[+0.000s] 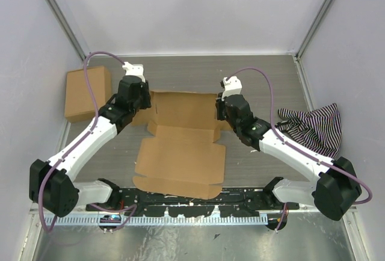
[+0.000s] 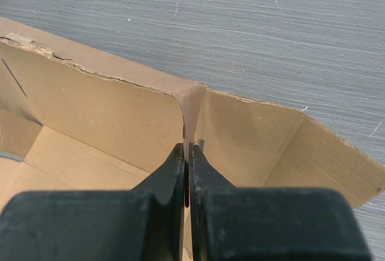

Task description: Fold the paper box

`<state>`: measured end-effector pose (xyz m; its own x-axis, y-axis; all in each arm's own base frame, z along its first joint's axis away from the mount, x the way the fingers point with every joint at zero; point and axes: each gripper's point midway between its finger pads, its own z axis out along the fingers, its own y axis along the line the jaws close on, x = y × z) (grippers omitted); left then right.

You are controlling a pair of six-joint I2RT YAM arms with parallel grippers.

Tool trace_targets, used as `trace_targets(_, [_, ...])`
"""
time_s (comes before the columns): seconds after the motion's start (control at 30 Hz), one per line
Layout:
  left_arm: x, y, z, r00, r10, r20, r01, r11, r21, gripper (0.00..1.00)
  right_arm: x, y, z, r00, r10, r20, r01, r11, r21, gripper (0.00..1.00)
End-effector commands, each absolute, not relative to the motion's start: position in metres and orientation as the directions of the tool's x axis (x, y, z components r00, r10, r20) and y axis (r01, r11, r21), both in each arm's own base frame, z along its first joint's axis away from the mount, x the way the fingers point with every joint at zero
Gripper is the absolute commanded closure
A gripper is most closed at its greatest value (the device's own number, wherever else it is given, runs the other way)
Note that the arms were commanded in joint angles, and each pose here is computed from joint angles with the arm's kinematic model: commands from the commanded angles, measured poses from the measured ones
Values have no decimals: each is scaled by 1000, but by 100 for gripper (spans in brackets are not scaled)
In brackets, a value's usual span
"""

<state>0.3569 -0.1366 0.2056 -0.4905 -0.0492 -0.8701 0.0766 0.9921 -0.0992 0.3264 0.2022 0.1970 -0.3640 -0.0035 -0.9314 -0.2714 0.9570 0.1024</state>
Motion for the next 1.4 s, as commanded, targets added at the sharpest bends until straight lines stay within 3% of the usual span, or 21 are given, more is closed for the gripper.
trace_targets(0.0, [359, -140, 201, -493, -65, -868, 76, 990, -117, 64, 329, 214, 233, -274, 67, -959, -315, 936, 155, 98])
trace_targets(0.47, [352, -137, 200, -482, -73, -873, 78, 989, -126, 65, 332, 218, 236, -288, 63, -956, -316, 936, 157, 98])
trace_targets(0.57, [352, -139, 196, -502, -80, -861, 74, 988, -135, 78, 332, 217, 235, -295, 62, -953, -310, 938, 157, 98])
trace_targets(0.67, [352, -139, 188, -513, -93, -854, 56, 988, -141, 99, 333, 218, 232, -313, 54, -948, -305, 940, 154, 98])
trace_targets(0.7, [352, -137, 186, -512, -99, -853, 43, 989, -140, 100, 334, 218, 234, -319, 53, -946, -301, 941, 154, 97])
trace_targets(0.8, [352, -131, 181, -492, -123, -862, 10, 989, -147, 100, 335, 225, 228, -368, 22, -929, -310, 939, 145, 90])
trace_targets(0.93, [352, -119, 177, -415, -172, -893, -50, 985, -166, 100, 332, 225, 224, -416, -8, -909, -312, 941, 135, 63])
trace_targets(1.0, [353, -113, 181, -339, -208, -918, -69, 978, -196, 100, 328, 222, 227, -406, -5, -914, -316, 939, 135, 56])
trace_targets(1.2, [343, -98, 185, -175, -263, -949, -71, 965, -254, 100, 318, 199, 256, -316, 59, -947, -292, 944, 156, 50])
trace_targets(1.37, [334, -94, 201, -63, -294, -954, -22, 956, -293, 100, 322, 138, 285, -174, 179, -968, -92, 976, 197, 51])
